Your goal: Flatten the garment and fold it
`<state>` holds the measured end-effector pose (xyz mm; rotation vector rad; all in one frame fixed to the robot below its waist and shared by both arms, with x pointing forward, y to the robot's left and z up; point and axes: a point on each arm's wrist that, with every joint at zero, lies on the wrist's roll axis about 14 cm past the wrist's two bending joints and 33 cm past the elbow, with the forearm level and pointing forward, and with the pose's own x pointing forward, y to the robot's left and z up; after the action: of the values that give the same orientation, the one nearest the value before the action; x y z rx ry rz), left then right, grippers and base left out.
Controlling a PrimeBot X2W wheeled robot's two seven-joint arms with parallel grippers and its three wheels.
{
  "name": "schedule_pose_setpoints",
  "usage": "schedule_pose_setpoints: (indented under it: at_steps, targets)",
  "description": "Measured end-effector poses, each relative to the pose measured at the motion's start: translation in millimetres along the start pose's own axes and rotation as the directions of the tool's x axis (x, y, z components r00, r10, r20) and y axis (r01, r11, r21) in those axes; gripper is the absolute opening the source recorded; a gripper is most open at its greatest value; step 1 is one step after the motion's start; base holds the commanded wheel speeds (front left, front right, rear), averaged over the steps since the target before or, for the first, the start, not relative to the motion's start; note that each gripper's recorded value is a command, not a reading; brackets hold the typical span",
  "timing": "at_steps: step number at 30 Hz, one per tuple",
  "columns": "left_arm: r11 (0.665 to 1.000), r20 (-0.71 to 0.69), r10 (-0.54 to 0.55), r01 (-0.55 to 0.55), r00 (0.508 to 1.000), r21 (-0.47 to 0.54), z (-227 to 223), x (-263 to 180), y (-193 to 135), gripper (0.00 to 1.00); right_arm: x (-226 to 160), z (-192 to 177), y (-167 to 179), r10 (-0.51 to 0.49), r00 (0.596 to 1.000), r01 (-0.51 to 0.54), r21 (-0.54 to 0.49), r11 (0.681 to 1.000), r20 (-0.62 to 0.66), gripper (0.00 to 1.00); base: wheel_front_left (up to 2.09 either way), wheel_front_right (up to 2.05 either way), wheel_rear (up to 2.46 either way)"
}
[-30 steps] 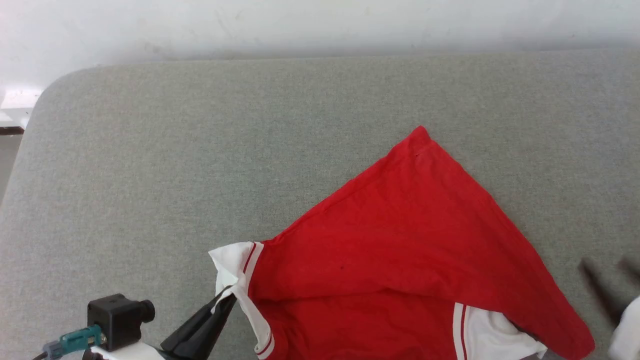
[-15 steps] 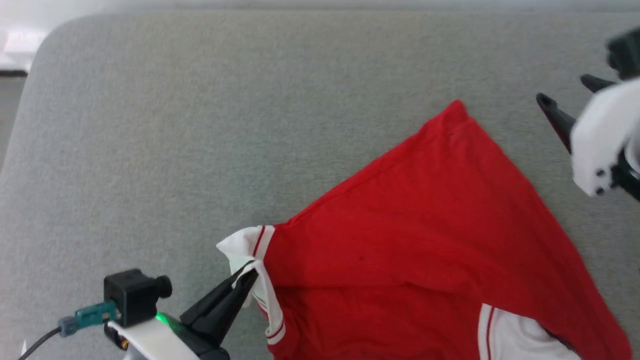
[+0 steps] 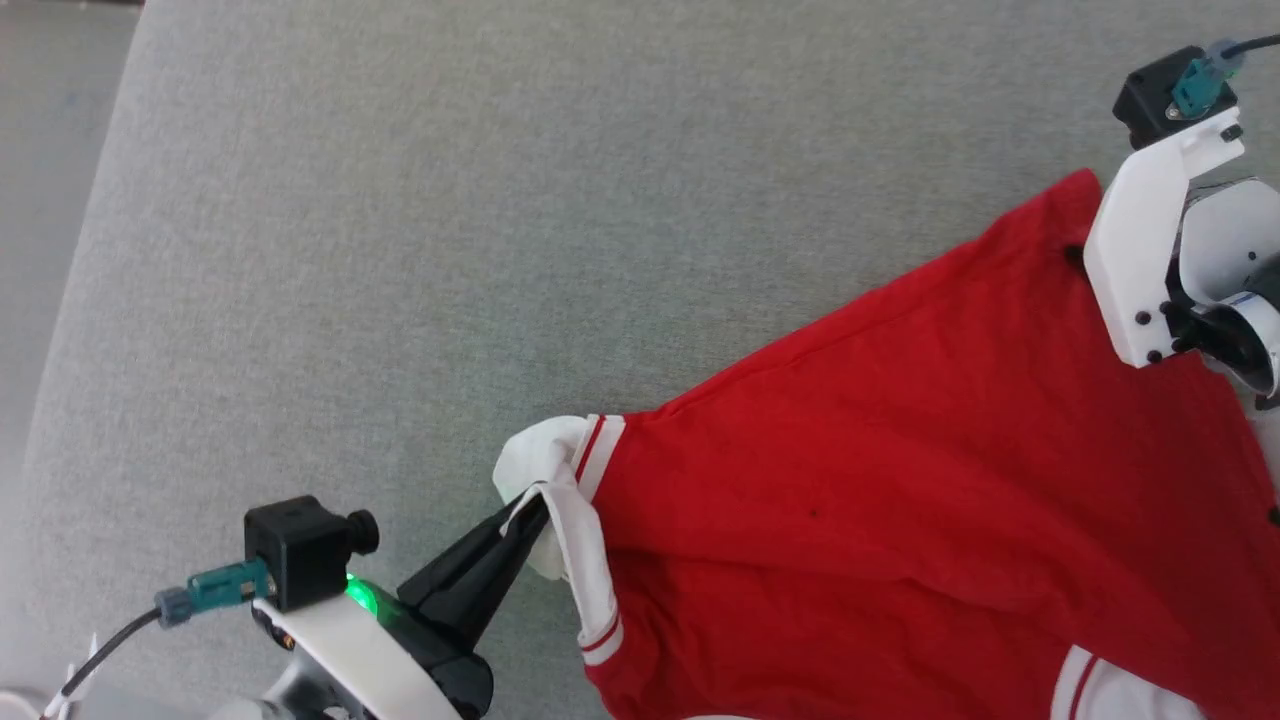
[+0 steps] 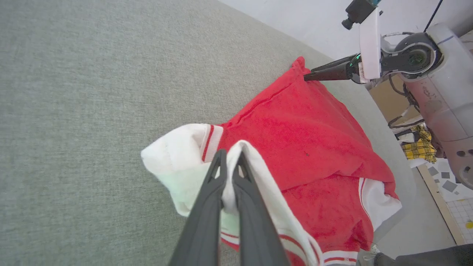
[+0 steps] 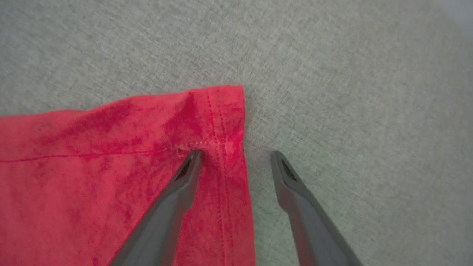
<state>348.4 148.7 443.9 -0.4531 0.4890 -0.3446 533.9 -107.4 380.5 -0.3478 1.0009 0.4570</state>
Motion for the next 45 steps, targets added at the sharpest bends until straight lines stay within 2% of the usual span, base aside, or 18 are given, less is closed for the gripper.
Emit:
schedule_pose_setpoints:
  at_steps: [1,2,3,4,9,15,18,21,24,30,38,45]
  targets:
    - [1.000,-0.004,0.008,-0.008,1.000,-0.002,-1,1,3,0.00,5,-2,2,0.009,1.000,-0.009,-0.001,1.000,-0.017,0.86,0.00,0.00,0.00]
    - [1.000,-0.006,0.012,-0.012,1.000,-0.003,-2,1,5,0.00,9,-2,3,0.014,1.000,-0.014,-0.001,1.000,-0.028,0.42,0.00,0.00,0.00]
    - [1.000,-0.007,0.020,-0.020,1.000,-0.004,-2,2,8,0.00,12,-1,4,0.019,0.999,-0.019,-0.001,1.000,-0.035,0.04,0.00,0.00,0.00]
    - [1.000,-0.010,0.029,-0.029,1.000,-0.006,-4,2,11,0.00,15,0,5,0.025,0.999,-0.025,-0.002,1.000,-0.041,0.00,0.00,0.00,0.00]
    - [0.999,-0.023,0.044,-0.044,0.999,-0.006,-7,5,18,0.00,22,6,10,0.041,0.999,-0.042,-0.015,0.999,-0.029,0.00,0.00,0.00,0.00]
    - [1.000,0.019,0.028,-0.028,0.999,0.008,3,6,15,0.00,11,14,10,0.038,0.998,-0.037,-0.026,0.999,0.046,0.00,0.00,0.00,0.00]
    - [0.998,0.088,0.024,-0.028,0.996,0.050,20,5,13,0.00,-4,27,12,0.045,0.990,-0.044,-0.014,0.999,0.133,0.00,0.00,0.00,0.00]
    - [0.989,0.241,0.030,-0.064,0.970,0.137,58,3,14,0.00,-28,48,10,0.040,0.965,-0.043,0.004,0.999,0.260,0.00,0.00,0.00,0.00]
    - [0.979,0.356,-0.006,-0.067,0.935,0.193,92,4,4,0.00,-57,69,2,0.011,0.918,-0.026,0.033,0.999,0.397,0.00,0.00,0.00,0.00]
    - [0.943,0.478,-0.075,-0.093,0.875,0.318,150,7,-16,0.00,-120,95,-16,-0.068,0.808,0.023,0.083,0.996,0.586,0.00,0.00,0.00,0.00]
    - [0.879,0.619,-0.176,-0.160,0.766,0.448,247,4,-63,0.00,-191,107,-31,-0.157,0.680,0.093,0.129,0.987,0.716,0.00,0.00,0.00,0.00]
    - [0.815,0.672,-0.300,-0.184,0.677,0.549,319,-3,-125,0.00,-259,129,-41,-0.223,0.540,0.172,0.153,0.973,0.812,0.00,0.00,0.00,0.00]
